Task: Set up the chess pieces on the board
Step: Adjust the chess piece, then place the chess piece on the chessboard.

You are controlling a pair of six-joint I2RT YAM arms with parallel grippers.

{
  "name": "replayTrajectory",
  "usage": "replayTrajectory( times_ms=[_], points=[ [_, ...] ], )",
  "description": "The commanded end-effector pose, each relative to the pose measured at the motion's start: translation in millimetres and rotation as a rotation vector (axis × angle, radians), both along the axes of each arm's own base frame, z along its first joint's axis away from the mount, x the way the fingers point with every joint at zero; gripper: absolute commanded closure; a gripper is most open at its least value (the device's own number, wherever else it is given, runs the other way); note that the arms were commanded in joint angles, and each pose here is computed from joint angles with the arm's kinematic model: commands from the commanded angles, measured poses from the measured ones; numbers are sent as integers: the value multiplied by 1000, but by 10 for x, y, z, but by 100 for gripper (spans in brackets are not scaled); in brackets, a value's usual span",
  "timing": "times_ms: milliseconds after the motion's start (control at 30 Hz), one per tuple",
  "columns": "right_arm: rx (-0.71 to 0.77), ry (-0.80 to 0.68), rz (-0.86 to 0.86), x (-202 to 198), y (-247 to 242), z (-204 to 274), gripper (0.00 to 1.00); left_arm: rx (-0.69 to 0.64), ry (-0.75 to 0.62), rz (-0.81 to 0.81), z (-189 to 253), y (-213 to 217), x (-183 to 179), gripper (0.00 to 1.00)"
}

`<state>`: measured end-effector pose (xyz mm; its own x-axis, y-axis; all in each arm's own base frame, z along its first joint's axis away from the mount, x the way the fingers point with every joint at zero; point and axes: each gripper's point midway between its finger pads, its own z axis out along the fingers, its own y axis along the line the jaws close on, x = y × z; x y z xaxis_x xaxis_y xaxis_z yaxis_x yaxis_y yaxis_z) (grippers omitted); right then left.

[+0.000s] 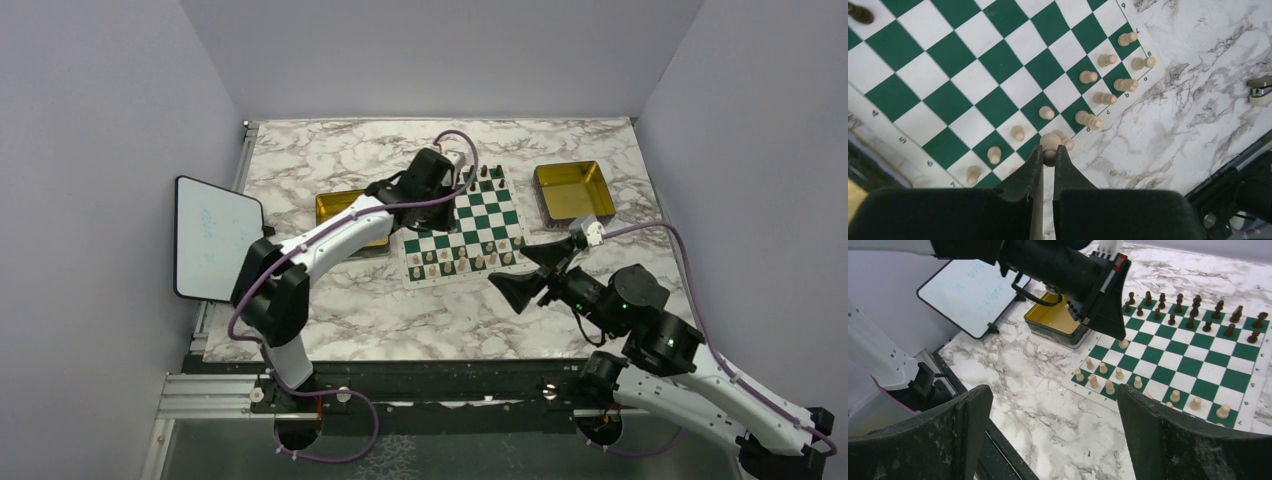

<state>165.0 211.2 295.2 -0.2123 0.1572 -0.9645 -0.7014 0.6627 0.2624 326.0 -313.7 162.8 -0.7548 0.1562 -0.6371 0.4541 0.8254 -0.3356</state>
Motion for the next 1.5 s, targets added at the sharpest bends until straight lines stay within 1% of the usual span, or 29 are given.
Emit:
replayTrajectory(
  times_ms=[0, 167, 400, 600, 767, 1133, 1467],
  points=[
    [-45, 30, -47, -57, -212, -83, 0, 83, -61, -18, -102, -309, 158, 97],
    [-31, 13, -51, -117, -314, -50, 0, 104, -52, -59, -245, -573, 189, 97],
    [-34, 20, -63, -137, -373, -68, 0, 153, -75, -50, -394, -624, 268, 97],
    [-23, 27, -75, -146, -413, -71, 0, 151, -74, -72, -482, -766, 255, 97],
    [1, 9, -82, -169, -470, -37, 0, 169, -60, -70, -608, -782, 269, 97],
    [1, 27, -89, -181, -493, -61, 0, 214, -29, -67, -802, -707, 231, 96],
    [3, 25, -88, -177, -487, -51, 0, 253, 20, -82, -977, -724, 170, 95]
  ],
)
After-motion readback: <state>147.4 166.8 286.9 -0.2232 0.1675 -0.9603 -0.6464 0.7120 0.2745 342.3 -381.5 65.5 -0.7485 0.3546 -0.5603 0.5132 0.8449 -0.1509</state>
